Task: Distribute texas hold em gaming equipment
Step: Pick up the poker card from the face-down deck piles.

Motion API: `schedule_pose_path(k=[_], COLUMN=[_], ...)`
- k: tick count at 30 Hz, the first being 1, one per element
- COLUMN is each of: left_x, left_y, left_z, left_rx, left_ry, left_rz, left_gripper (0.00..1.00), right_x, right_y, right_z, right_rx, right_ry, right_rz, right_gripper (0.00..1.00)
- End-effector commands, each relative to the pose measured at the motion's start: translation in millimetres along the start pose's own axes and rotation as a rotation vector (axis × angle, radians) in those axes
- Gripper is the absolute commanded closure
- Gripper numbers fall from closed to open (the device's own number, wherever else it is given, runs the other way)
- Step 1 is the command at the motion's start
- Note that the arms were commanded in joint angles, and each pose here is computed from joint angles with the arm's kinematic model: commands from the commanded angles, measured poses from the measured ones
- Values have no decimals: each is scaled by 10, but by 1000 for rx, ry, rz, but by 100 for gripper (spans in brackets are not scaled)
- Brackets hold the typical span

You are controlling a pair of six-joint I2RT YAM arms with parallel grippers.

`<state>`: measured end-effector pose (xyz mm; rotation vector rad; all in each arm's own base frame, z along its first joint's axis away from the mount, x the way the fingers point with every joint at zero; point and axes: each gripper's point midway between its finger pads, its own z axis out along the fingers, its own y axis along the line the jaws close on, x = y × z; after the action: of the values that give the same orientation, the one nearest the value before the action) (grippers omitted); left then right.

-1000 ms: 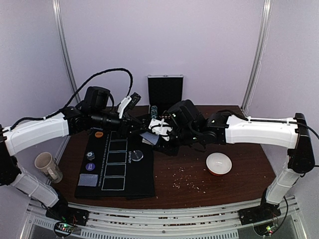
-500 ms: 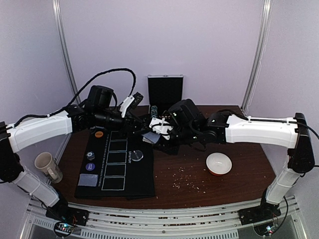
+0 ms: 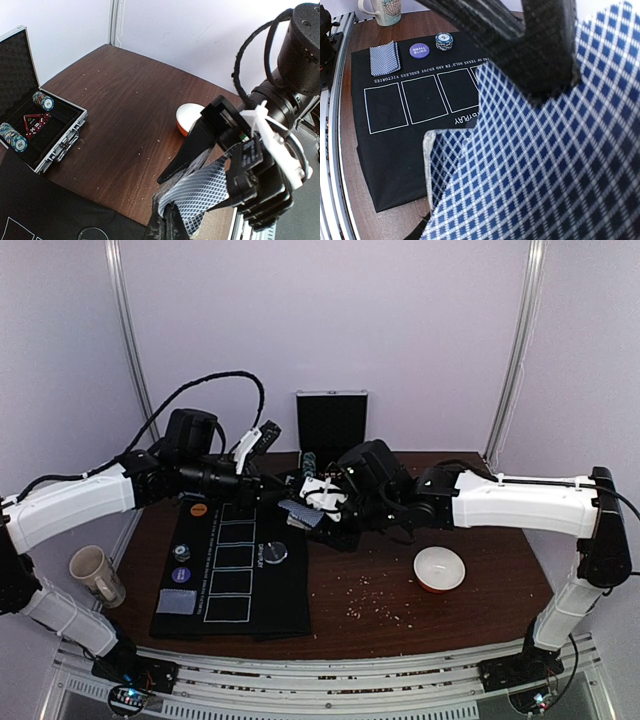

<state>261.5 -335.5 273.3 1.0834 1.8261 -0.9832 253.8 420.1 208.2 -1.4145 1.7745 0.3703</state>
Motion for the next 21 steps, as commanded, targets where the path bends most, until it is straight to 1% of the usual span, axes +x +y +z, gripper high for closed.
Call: schedule_pose_path(k=[1, 8, 14, 17, 21], left_x=[-96, -44, -140, -137, 6], left_y=[-154, -338, -364, -284, -192], left_z=[-104, -209, -360, -472, -597], left_rx=[35, 110, 96, 71, 40], left_ry=[-33, -48, -84, -87, -48], left_rz=[29, -13, -51, -123, -245], left_gripper=[100, 100, 100, 100, 100], right_x=[-110, -6, 112, 168, 236], right_y=[-110, -232, -358, -400, -428], right_z=[-127, -160, -190, -218, -245], right_rx=[42, 62, 92, 102, 112], right_ry=[-46, -35, -14, -6, 11], right_rz=[-7, 21, 43, 50, 55], right_gripper=[51, 51, 51, 51, 51])
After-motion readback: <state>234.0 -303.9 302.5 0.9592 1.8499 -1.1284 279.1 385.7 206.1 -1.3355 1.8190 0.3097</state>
